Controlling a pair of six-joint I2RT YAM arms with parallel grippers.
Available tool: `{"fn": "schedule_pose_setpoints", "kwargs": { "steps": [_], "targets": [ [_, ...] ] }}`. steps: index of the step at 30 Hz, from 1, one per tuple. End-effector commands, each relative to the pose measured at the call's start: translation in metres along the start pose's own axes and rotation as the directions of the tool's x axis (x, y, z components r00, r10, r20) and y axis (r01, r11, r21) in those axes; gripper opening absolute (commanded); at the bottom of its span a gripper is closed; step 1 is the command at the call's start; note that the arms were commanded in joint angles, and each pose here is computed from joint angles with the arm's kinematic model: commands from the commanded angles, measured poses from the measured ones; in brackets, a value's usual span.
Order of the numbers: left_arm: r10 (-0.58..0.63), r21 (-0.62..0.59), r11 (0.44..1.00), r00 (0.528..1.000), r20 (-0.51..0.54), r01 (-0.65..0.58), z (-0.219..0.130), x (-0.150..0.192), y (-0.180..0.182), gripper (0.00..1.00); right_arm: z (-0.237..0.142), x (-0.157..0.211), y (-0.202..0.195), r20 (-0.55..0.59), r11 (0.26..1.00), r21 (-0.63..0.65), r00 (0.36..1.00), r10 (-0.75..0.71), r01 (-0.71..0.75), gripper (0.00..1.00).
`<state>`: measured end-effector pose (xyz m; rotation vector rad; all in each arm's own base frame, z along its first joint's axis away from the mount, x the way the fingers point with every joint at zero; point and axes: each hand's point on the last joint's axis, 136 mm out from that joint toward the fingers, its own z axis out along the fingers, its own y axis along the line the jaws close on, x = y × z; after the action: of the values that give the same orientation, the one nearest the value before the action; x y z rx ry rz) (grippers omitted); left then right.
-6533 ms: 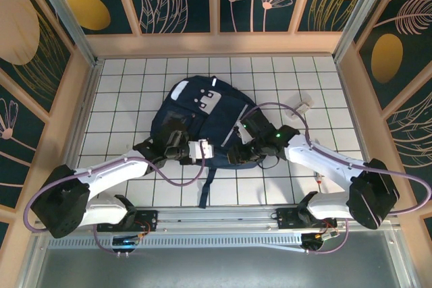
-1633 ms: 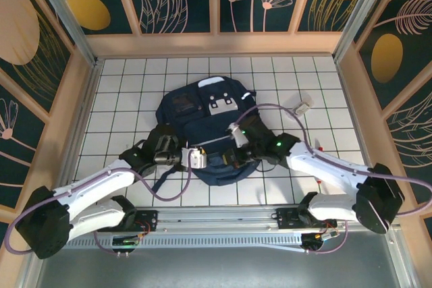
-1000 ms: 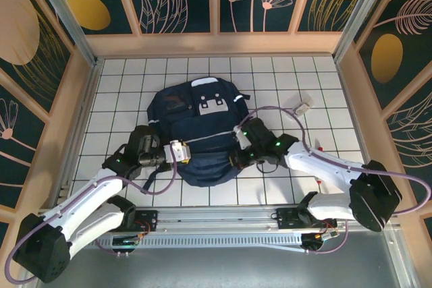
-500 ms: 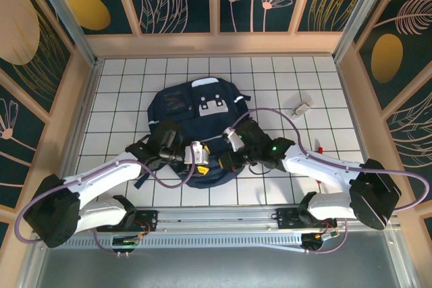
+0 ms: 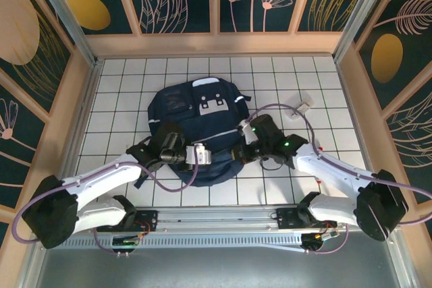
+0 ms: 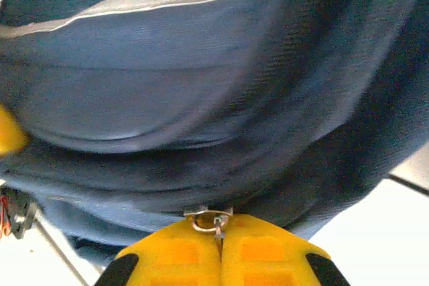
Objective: Pack the student bag
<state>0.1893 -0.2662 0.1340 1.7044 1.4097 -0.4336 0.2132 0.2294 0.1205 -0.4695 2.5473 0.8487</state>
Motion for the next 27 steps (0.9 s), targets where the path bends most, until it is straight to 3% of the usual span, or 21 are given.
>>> {"fn": "schedule_pose_setpoints", "kwargs": {
  "steps": [1,5,8,13,17,18,19,20,21,22,23,25,27],
  "targets": [
    [0.021,0.066,0.998,0.998,-0.055,-0.017,-0.014,0.022,-0.030,0.00,-0.010,-0.014,-0.050,0.067,0.987,0.156,0.998,0.015,-0.025,0.00],
    [-0.002,0.053,0.999,0.996,-0.094,0.007,-0.019,0.038,-0.042,0.00,-0.009,-0.049,-0.060,0.180,0.988,0.140,0.983,0.041,-0.067,0.00],
    [-0.046,-0.021,0.999,0.987,-0.155,0.043,-0.024,0.054,-0.034,0.00,0.002,-0.052,-0.050,0.148,0.995,0.075,0.988,0.047,-0.059,0.00],
    [-0.207,-0.244,0.956,0.966,-0.157,0.165,-0.043,0.075,0.016,0.00,0.019,-0.016,-0.013,0.005,0.997,-0.028,0.998,-0.066,0.066,0.00],
    [-0.297,-0.365,0.903,0.943,-0.148,0.227,-0.055,0.091,0.048,0.01,0.026,0.022,0.041,-0.095,0.969,-0.163,0.975,-0.201,0.184,0.00],
    [-0.314,-0.382,0.894,0.936,-0.157,0.236,-0.056,0.095,0.052,0.21,0.026,0.028,0.051,-0.105,0.962,-0.185,0.969,-0.222,0.201,0.00],
    [-0.324,-0.382,0.893,0.931,-0.171,0.240,-0.054,0.099,0.053,0.50,0.027,0.033,0.062,-0.110,0.954,-0.208,0.964,-0.243,0.216,0.00],
    [-0.314,-0.332,0.911,0.933,-0.174,0.245,-0.050,0.097,0.046,0.70,0.029,0.036,0.070,-0.111,0.949,-0.225,0.961,-0.252,0.223,0.00],
    [-0.261,-0.204,0.953,0.950,-0.172,0.224,-0.043,0.089,0.027,0.83,0.030,0.036,0.076,-0.103,0.945,-0.237,0.961,-0.255,0.226,0.00],
    [-0.188,-0.027,0.982,0.971,-0.147,0.186,-0.039,0.077,0.000,0.83,0.032,0.035,0.079,-0.095,0.941,-0.250,0.962,-0.257,0.227,0.00],
    [-0.198,0.060,0.977,0.974,-0.112,0.205,-0.038,0.066,-0.011,0.80,0.036,0.031,0.080,-0.085,0.941,-0.253,0.963,-0.255,0.227,0.00],
    [-0.207,0.171,0.962,0.977,-0.047,0.212,-0.036,0.045,-0.023,0.70,0.043,0.020,0.083,-0.064,0.940,-0.249,0.965,-0.255,0.232,0.00],
    [-0.170,0.204,0.963,0.984,-0.047,0.176,-0.026,0.033,-0.034,0.67,0.050,0.010,0.087,-0.053,0.937,-0.264,0.966,-0.251,0.229,0.00]
  ]
}}
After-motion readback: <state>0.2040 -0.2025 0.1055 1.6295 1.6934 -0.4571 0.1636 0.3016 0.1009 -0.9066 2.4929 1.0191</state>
